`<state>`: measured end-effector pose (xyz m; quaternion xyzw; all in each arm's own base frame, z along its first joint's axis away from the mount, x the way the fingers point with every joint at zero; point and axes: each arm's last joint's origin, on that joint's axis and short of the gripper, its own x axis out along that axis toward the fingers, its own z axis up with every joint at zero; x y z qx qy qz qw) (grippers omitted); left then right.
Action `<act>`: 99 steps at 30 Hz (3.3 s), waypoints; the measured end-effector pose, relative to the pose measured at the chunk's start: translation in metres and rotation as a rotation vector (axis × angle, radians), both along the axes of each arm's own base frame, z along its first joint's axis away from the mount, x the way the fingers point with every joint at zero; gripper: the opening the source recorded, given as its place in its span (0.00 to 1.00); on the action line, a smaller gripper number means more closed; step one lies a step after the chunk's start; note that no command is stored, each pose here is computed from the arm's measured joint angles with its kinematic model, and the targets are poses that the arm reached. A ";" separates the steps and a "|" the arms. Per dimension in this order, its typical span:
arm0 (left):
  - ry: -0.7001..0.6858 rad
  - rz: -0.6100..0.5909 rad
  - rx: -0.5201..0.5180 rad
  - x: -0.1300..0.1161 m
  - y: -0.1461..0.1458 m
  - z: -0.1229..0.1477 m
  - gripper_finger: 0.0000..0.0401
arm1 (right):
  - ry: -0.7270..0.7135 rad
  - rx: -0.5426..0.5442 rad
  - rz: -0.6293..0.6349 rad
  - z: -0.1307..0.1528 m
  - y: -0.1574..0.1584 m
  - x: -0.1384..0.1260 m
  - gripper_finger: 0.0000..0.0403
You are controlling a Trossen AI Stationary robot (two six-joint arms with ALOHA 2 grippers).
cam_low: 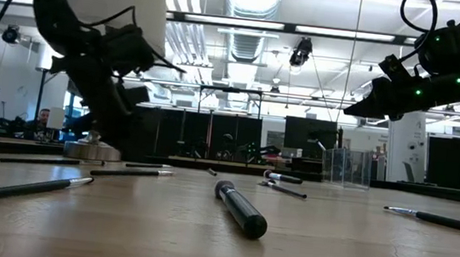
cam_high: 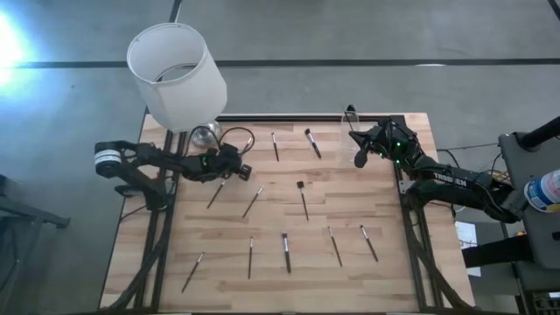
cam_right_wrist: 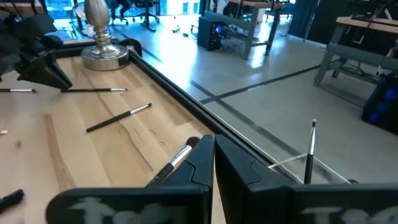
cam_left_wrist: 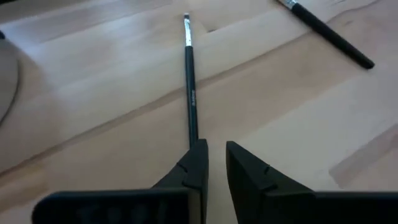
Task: Put items in baskets/containers
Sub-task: Put the eyeshadow brush into the transparent organizer
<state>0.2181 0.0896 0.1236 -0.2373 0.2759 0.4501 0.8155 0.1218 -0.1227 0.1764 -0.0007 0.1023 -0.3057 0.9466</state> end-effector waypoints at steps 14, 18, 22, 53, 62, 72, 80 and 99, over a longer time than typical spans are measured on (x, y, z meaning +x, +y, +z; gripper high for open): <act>0.028 0.013 -0.026 -0.009 -0.003 -0.008 0.13 | -0.008 0.010 0.007 0.000 0.001 0.001 0.02; 0.030 0.014 -0.026 -0.009 -0.003 -0.008 0.13 | -0.008 0.009 0.009 0.000 0.001 0.001 0.02; 0.030 0.018 -0.027 -0.009 -0.003 -0.008 0.13 | -0.008 0.009 0.009 0.000 0.001 0.001 0.02; 0.110 -0.210 -0.022 -0.007 -0.037 -0.002 0.00 | -0.010 0.022 0.006 -0.002 0.002 0.001 0.02; 0.033 -0.259 0.027 -0.003 -0.061 0.010 0.01 | -0.012 0.042 0.003 -0.003 0.002 0.001 0.02; -0.101 -0.323 -0.030 0.014 -0.074 0.017 0.01 | -0.020 0.050 0.003 -0.003 0.002 0.001 0.02; -0.091 -0.387 -0.025 0.046 -0.080 0.033 0.15 | -0.018 0.051 0.049 -0.003 0.008 0.006 0.02; 0.172 -0.424 -0.054 0.107 -0.094 0.032 0.26 | -0.016 0.041 0.061 -0.003 0.010 0.007 0.02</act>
